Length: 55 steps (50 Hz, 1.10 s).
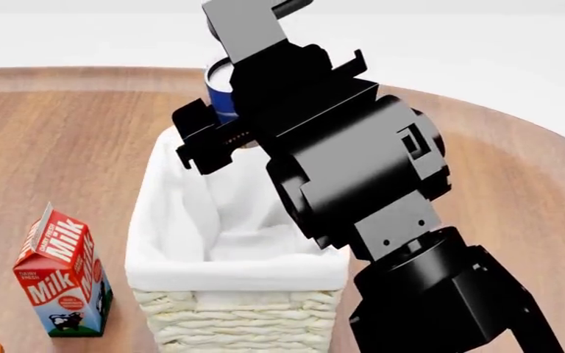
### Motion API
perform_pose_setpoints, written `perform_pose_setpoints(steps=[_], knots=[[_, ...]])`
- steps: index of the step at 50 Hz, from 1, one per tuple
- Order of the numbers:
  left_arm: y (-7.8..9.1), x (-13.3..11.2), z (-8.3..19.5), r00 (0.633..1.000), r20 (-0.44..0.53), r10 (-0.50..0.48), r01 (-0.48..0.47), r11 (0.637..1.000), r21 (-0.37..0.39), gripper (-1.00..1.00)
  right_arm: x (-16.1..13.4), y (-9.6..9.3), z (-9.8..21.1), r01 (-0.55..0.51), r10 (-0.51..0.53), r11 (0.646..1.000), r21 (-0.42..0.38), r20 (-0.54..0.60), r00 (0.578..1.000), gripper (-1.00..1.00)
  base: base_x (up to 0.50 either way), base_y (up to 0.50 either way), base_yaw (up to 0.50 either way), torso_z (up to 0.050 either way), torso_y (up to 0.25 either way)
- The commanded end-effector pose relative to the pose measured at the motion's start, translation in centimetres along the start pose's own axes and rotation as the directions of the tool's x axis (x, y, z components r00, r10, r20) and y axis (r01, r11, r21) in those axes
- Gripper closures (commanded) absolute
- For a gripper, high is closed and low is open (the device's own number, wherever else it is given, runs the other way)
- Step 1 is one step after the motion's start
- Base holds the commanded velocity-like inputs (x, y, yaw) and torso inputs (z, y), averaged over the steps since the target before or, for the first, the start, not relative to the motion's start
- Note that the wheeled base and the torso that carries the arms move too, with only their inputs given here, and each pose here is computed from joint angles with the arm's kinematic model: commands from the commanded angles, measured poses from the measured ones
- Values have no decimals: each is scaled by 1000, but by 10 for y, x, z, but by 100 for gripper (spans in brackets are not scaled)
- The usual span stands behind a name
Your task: Pick up the alphabet soup, and put it in the basket.
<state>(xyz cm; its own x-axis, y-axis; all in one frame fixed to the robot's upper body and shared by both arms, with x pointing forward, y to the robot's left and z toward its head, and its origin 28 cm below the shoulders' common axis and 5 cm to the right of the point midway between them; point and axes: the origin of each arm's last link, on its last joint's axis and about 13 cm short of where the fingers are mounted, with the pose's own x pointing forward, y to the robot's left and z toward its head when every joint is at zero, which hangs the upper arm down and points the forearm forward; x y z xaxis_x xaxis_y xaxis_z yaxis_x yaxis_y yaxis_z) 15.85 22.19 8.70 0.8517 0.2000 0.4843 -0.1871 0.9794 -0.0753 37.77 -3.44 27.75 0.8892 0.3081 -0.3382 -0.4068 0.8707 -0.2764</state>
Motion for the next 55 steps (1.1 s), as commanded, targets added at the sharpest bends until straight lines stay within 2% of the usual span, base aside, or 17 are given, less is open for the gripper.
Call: perform_pose_setpoints(steps=[1, 15, 35, 55], knots=[[0, 0, 0, 1000, 6, -2, 3, 1000, -8, -100, -1, -2, 5, 15, -14, 1000, -13, 22, 1000, 100, 0, 0, 0, 0, 0], [0, -1, 0, 1000, 14, -5, 5, 1000, 2, -100, -1, -2, 4, 15, -15, 1000, -12, 22, 1000, 100, 0, 0, 0, 0, 0], [0, -1, 1, 1000, 18, -2, 3, 1000, -7, -100, -2, -1, 4, 13, -12, 1000, -16, 25, 1000, 100, -1, 0, 0, 2, -119], [-1, -1, 2, 1000, 25, 2, -3, 1000, 20, -100, -1, -1, 3, 13, -13, 1000, -15, 22, 1000, 100, -1, 0, 0, 3, -83]])
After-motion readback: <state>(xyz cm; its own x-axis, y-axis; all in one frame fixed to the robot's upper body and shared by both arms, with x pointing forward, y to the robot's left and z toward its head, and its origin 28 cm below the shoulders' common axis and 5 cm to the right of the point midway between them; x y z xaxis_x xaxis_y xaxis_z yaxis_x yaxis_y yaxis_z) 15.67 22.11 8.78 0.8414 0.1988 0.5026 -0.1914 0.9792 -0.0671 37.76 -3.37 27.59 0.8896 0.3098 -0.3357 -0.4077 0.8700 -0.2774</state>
